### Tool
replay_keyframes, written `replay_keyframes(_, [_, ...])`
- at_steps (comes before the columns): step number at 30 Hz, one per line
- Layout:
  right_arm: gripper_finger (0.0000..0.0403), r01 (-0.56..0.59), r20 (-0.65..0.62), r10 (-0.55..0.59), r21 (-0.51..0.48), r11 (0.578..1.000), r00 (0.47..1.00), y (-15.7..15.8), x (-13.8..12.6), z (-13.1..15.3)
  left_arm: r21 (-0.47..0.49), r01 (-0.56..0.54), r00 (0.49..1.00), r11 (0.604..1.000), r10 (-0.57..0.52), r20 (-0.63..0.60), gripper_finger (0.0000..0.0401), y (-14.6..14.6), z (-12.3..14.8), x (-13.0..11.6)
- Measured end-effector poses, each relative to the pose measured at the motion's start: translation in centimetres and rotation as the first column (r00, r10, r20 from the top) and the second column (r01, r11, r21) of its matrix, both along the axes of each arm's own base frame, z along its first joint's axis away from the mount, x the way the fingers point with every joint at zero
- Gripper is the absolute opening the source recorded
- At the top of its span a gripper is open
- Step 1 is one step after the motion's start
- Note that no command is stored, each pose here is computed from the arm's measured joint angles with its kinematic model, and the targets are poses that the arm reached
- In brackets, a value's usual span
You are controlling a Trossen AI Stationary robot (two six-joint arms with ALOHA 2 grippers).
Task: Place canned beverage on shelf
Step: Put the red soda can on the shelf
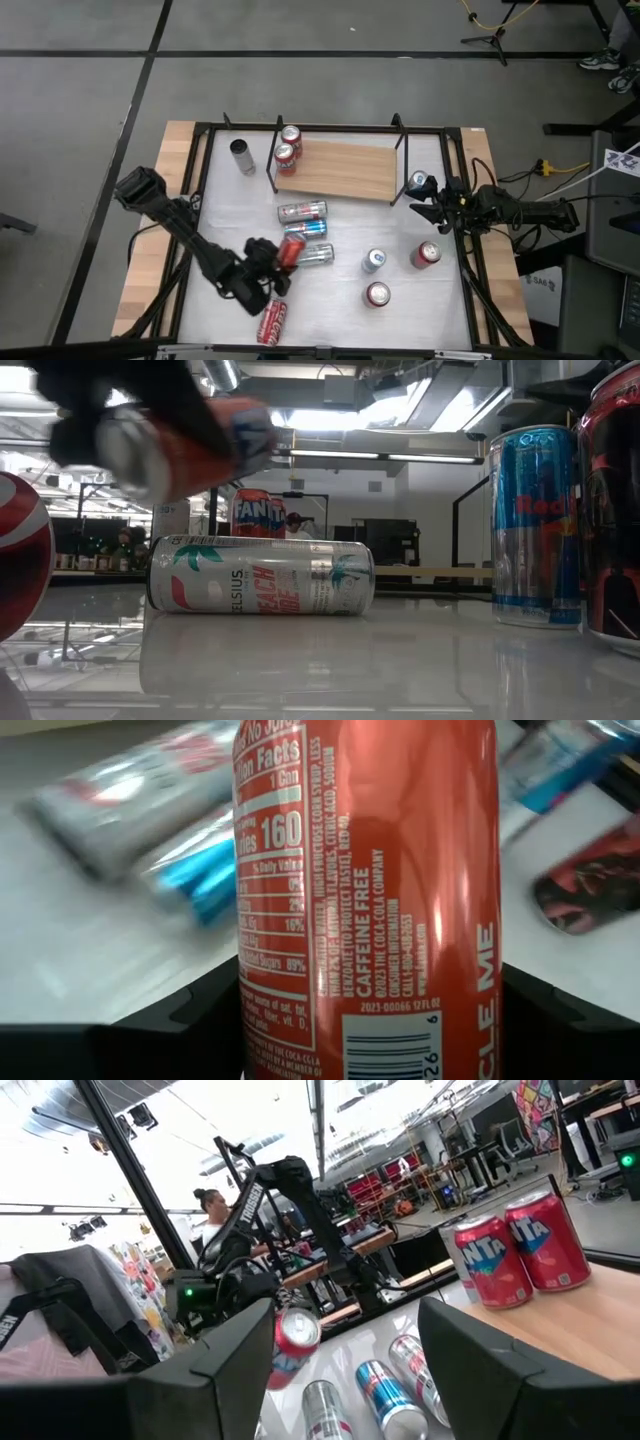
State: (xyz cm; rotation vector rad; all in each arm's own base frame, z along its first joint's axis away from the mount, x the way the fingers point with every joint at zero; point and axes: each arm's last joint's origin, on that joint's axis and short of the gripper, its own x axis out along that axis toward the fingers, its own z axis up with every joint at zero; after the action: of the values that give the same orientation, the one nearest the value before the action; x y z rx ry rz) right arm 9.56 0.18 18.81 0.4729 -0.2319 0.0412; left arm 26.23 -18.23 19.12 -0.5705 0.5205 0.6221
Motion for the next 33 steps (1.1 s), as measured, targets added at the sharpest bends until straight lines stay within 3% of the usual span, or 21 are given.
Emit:
replay_keyframes(8, [0.0239,-0.042,0.067,0.042,-0.011,0.999,0.997,0.1,-0.2,0.6,-0.017,0.257,0.966,0.966,-0.256,0.044,0.0285,2.4,1.4,4.6])
replay_keyframes(17, [0.0239,-0.075,0.182,0.082,-0.047,0.996,0.980,0.2,-0.5,1.7,0.022,0.517,0.837,0.856,-0.511,0.197,0.0286,6.1,3.4,8.2])
replay_keyframes(22, [0.0239,0.036,0.217,-0.034,-0.004,0.999,0.976,-0.1,-0.4,2.1,0.056,0.551,0.795,0.832,-0.544,0.268,0.0286,8.3,4.2,9.3])
replay_keyframes(28, [0.0239,0.211,0.193,-0.222,0.077,0.974,0.956,-0.7,-0.5,1.9,0.059,0.540,0.801,0.840,-0.534,0.272,0.0286,9.6,4.3,9.7])
replay_keyframes(33, [0.0239,0.209,0.195,-0.220,0.077,0.975,0.956,-0.6,-0.5,2.0,0.074,0.546,0.796,0.835,-0.544,0.265,0.0286,9.7,4.3,9.7])
